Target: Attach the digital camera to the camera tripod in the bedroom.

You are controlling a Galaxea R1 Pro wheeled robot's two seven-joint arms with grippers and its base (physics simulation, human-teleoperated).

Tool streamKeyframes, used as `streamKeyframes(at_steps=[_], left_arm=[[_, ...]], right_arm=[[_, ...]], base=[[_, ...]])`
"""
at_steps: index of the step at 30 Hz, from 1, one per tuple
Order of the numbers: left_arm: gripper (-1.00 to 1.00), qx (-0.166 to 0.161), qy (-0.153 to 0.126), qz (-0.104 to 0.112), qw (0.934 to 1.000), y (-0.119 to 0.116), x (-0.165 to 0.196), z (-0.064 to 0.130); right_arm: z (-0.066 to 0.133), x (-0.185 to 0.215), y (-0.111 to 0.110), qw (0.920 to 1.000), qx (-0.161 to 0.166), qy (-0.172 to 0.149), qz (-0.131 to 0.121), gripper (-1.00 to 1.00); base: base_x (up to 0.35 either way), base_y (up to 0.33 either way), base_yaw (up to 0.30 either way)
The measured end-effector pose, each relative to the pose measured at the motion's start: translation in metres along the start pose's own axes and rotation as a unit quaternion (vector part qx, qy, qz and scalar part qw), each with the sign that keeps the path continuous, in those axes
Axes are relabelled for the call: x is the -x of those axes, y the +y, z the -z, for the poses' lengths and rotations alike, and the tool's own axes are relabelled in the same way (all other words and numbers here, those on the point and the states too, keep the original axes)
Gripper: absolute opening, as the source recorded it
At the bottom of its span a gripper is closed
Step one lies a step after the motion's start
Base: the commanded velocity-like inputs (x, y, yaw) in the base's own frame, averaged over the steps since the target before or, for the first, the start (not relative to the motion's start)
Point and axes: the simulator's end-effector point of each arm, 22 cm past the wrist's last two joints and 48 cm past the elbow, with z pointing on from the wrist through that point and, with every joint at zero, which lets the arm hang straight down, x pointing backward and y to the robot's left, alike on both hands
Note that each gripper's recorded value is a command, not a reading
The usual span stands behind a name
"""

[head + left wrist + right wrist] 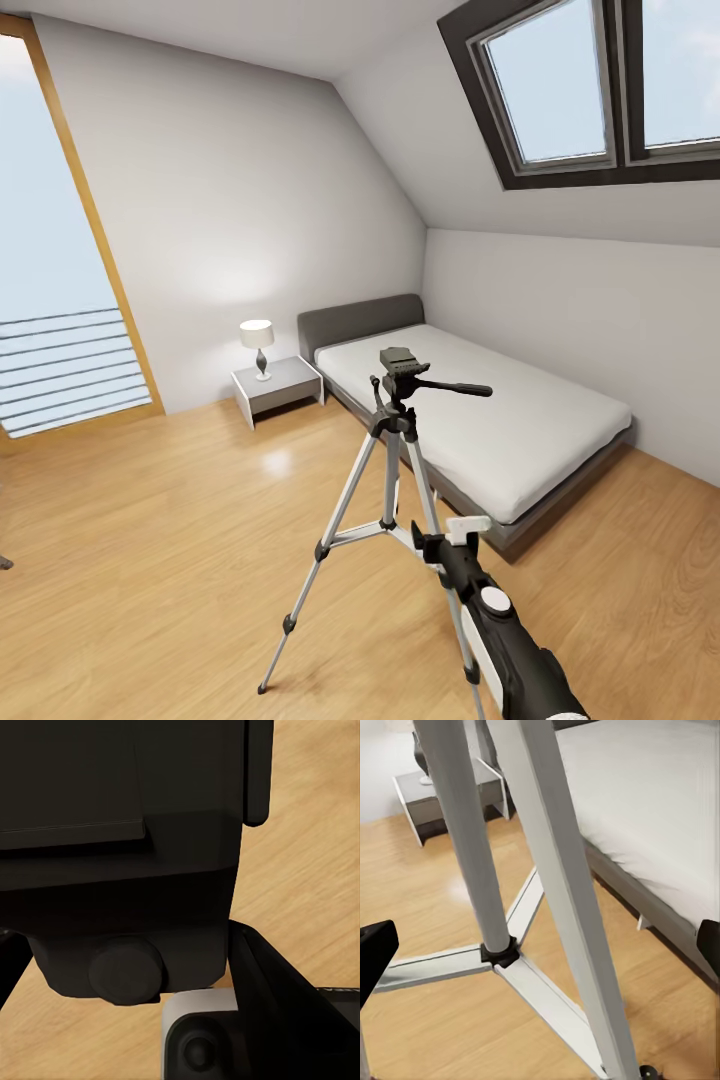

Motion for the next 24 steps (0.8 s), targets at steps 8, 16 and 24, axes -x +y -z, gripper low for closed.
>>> streamKeyframes(at_steps=[8,16,24], left_arm=[[-1.0,0.0,0.001,0.0,1.0,0.0,0.0,0.0],[-1.0,0.0,0.001,0.0,1.0,0.0,0.0,0.0],[-1.0,0.0,0.002,0.0,1.0,0.0,-0.001,0.0]], right_arm=[[-0.017,0.035,0.006,0.9999,0.0,-0.012,-0.003,1.0],[-0.032,0.06,0.023,0.9999,0.008,-0.003,-0.011,1.0],[-0.037,0.058,0.02,0.9996,-0.009,0.023,-0.013,1.0]], base=[[0.0,0.0,0.0],[0.0,0.0,0.0],[0.0,0.0,0.0]])
